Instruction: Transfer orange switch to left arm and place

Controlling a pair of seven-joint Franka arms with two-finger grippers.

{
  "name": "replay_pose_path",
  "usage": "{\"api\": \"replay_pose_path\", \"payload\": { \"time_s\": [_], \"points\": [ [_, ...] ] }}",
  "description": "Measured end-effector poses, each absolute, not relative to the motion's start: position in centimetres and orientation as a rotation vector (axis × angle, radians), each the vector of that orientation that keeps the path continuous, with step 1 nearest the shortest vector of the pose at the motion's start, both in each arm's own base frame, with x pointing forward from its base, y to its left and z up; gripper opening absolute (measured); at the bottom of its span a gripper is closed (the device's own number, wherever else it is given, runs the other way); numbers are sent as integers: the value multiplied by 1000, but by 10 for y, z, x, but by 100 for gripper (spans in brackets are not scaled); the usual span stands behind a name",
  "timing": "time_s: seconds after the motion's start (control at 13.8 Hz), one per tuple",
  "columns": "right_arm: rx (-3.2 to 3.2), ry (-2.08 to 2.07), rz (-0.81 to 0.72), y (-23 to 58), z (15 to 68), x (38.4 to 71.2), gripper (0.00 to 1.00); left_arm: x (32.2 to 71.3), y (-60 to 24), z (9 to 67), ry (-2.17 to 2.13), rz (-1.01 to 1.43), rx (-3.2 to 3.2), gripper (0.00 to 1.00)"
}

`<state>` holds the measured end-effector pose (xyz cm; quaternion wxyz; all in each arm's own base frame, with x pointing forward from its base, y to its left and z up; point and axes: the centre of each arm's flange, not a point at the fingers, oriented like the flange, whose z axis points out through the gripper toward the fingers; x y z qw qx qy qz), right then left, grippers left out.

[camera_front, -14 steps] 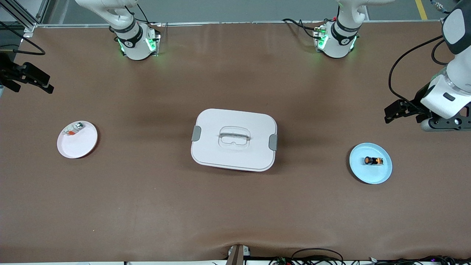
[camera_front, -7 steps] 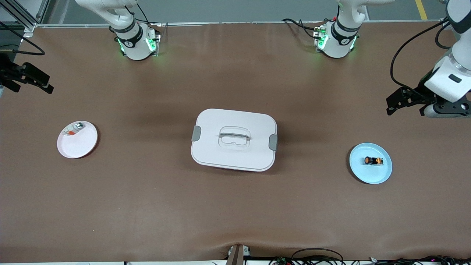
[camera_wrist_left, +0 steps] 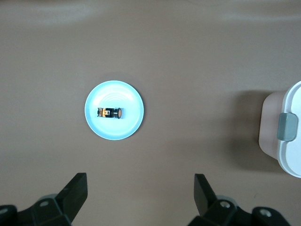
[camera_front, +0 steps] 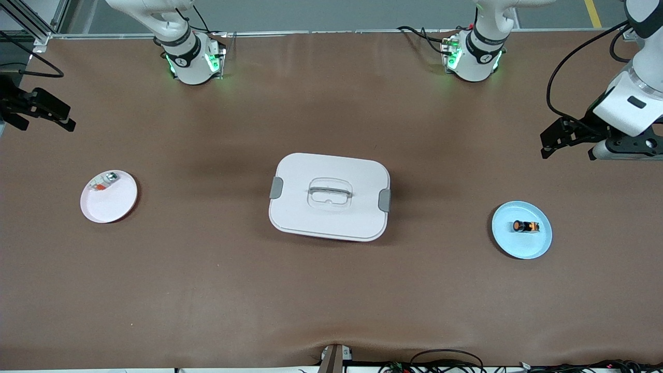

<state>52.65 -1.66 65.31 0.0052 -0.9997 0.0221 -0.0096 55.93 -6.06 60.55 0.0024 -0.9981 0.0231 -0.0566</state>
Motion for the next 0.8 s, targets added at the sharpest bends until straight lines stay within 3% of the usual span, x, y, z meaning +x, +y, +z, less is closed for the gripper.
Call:
{"api": "replay_pose_path", "payload": {
  "time_s": [0.8],
  "points": [
    [-3130,67,-26,-17,653,526,100,559,-48,608,36,-184,-3130,100]
  ]
}}
